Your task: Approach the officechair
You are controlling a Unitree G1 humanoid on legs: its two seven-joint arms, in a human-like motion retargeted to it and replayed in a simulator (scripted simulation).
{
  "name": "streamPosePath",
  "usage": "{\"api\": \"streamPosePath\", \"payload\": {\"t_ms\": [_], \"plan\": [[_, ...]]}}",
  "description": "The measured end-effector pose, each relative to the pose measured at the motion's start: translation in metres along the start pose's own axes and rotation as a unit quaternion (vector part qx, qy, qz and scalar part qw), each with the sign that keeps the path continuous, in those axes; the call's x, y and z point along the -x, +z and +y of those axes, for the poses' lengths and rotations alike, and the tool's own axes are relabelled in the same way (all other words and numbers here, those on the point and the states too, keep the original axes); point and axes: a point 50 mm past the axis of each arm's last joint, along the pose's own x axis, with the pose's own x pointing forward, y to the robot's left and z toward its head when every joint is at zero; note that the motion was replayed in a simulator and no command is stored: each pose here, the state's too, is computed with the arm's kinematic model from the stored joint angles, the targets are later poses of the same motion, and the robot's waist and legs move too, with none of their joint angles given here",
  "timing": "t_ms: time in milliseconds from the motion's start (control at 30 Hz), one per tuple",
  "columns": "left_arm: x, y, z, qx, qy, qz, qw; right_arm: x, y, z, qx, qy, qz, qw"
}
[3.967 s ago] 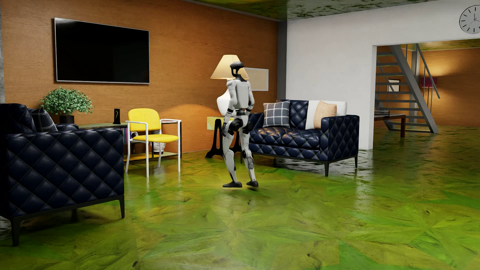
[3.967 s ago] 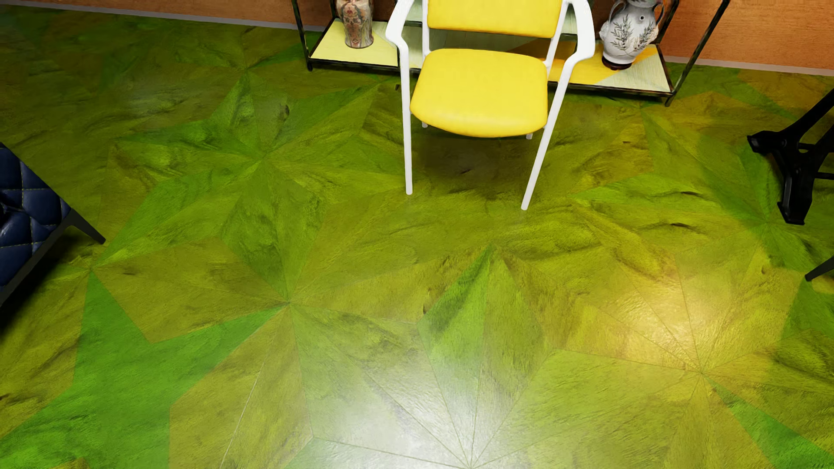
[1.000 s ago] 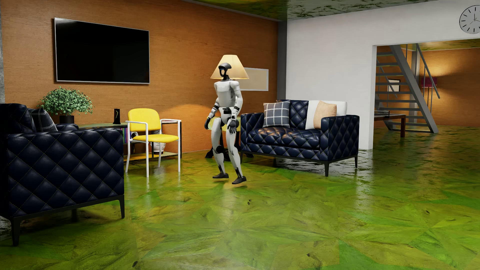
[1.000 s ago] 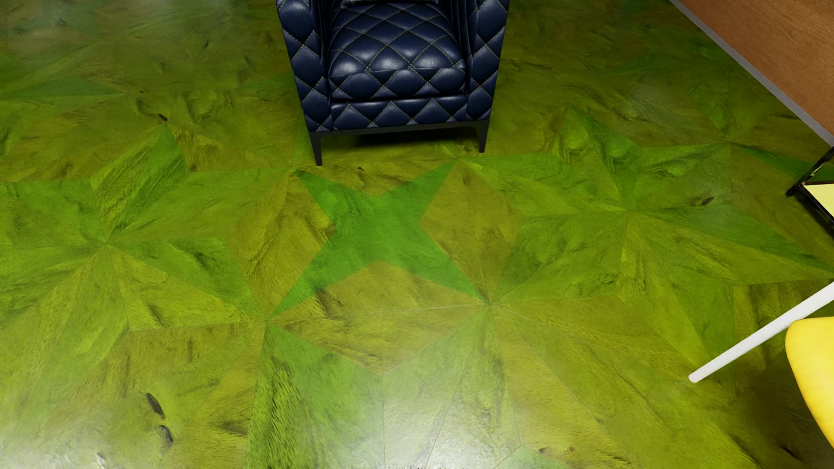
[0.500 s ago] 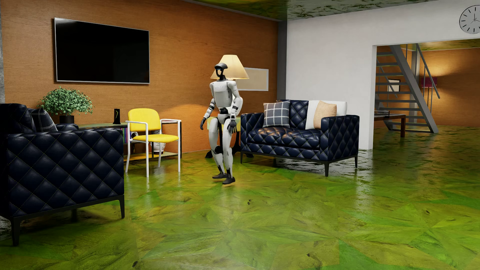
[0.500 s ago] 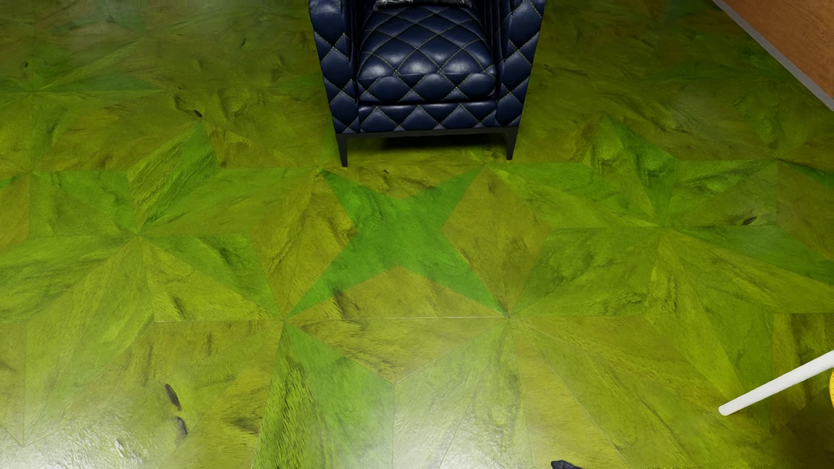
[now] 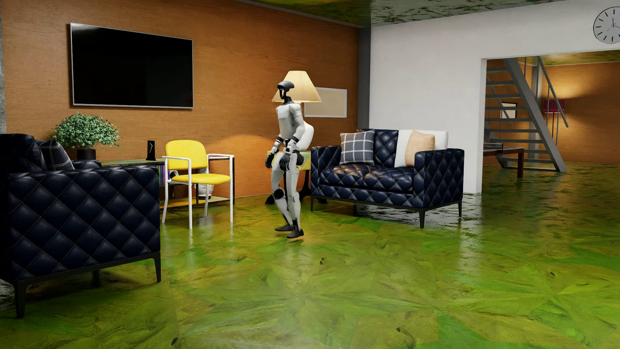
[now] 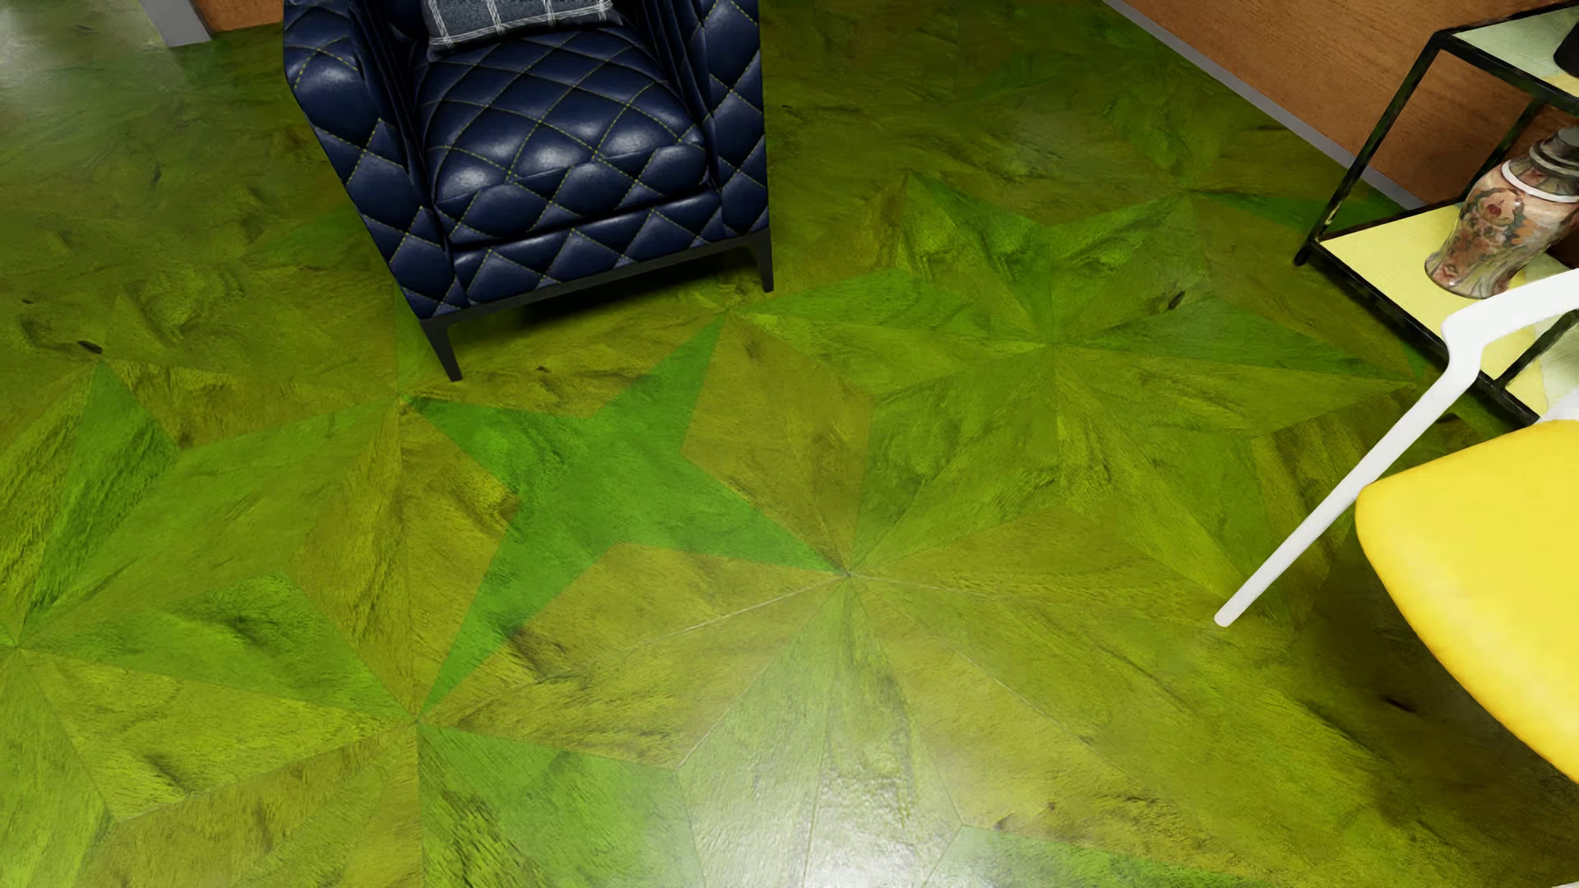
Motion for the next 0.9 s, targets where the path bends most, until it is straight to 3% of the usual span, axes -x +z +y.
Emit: {"api": "streamPosePath", "payload": {"t_ms": [200, 333, 467, 667, 900], "plan": [[0.0, -0.04, 0.008, 0.029, 0.024, 0.073, 0.997, 0.002, -0.004, 0.012, 0.058, 0.047, -0.001, 0.997], [0.003, -0.049, -0.005, -0.013, 0.015, 0.077, 0.997, -0.001, -0.003, 0.002, 0.044, 0.013, 0.007, 0.999], [0.007, -0.045, -0.019, 0.004, 0.016, 0.069, 0.997, -0.002, 0.003, -0.009, 0.042, -0.027, -0.023, 0.998], [-0.001, -0.009, -0.011, -0.002, 0.008, 0.015, 1.0, 0.006, 0.029, -0.029, -0.066, -0.125, -0.1, 0.985], [-0.001, 0.0, 0.033, -0.013, 0.065, -0.033, 0.997, 0.037, 0.054, -0.019, -0.034, -0.058, -0.236, 0.969]]}}
